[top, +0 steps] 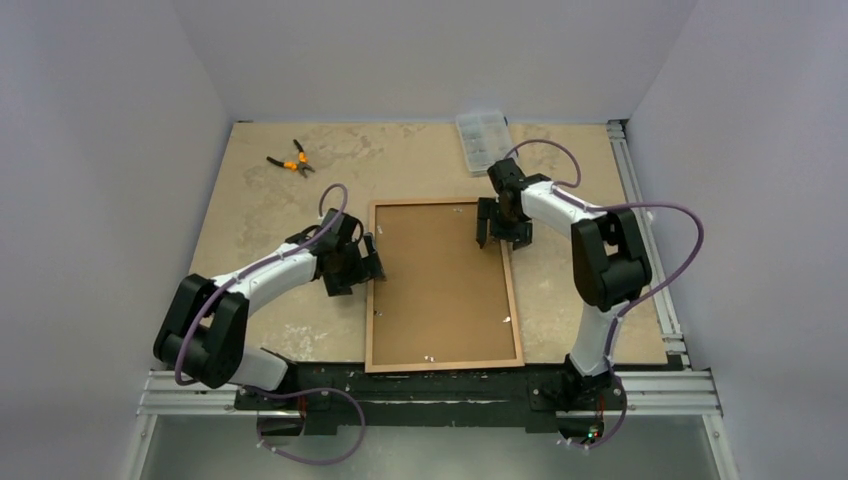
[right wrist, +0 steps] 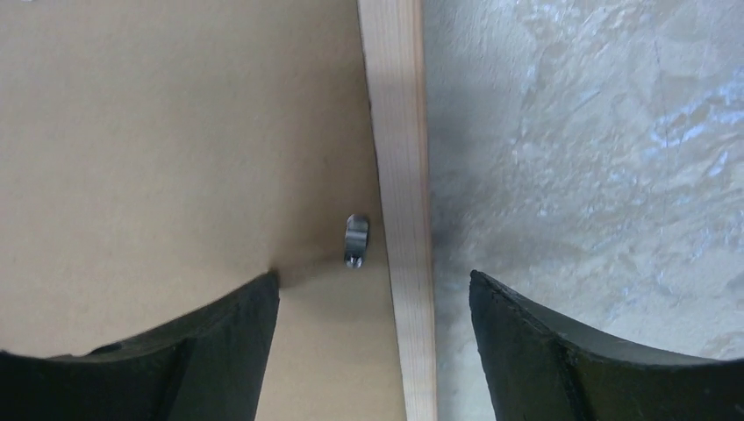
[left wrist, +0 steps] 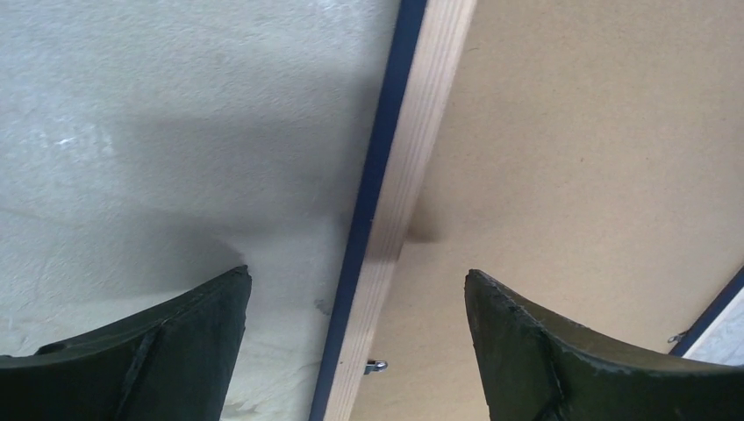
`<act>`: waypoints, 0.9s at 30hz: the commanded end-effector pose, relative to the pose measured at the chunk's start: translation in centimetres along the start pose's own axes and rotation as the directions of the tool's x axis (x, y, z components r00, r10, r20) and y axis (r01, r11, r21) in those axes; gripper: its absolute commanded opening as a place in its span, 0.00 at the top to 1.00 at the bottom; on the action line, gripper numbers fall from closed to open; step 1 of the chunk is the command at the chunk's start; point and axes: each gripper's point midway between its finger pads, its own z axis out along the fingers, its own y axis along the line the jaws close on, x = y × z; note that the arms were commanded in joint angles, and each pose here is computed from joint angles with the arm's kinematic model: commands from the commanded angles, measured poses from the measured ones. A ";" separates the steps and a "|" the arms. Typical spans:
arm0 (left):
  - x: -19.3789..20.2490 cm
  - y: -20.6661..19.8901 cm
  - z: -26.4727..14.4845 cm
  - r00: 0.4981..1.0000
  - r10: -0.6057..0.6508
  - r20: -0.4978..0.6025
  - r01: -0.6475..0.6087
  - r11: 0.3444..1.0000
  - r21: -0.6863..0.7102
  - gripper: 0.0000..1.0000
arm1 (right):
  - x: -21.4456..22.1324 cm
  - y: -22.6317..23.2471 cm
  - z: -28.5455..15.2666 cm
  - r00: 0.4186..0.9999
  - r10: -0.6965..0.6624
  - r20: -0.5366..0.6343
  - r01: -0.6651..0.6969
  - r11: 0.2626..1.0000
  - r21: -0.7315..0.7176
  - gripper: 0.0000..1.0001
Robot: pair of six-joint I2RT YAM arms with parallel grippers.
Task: Put the photo into the frame
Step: Install the photo frame at the center of the board.
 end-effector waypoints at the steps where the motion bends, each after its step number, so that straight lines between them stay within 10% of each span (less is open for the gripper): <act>1: -0.3 -1.3 0.5 1.000 0.030 -0.004 -0.030 0.997 0.069 0.11 | -2.4 -0.9 0.1 0.999 -0.028 0.034 0.025 0.997 0.074 0.27; 15: -1.0 -1.7 -0.6 0.998 0.047 0.032 -0.049 0.996 0.077 0.12 | -1.9 -2.3 1.5 1.000 0.000 0.011 -0.001 0.995 0.095 1.00; 20: -2.2 -1.9 -1.2 0.996 0.064 0.063 -0.067 0.996 0.051 0.11 | -2.0 -1.9 1.3 1.000 -0.005 0.011 0.004 0.998 0.068 0.99; 27: -5.9 -3.6 -2.2 0.992 0.060 0.113 -0.066 0.996 0.057 0.09 | -3.0 -1.1 -1.2 0.998 0.027 0.055 -0.024 0.998 -0.049 0.35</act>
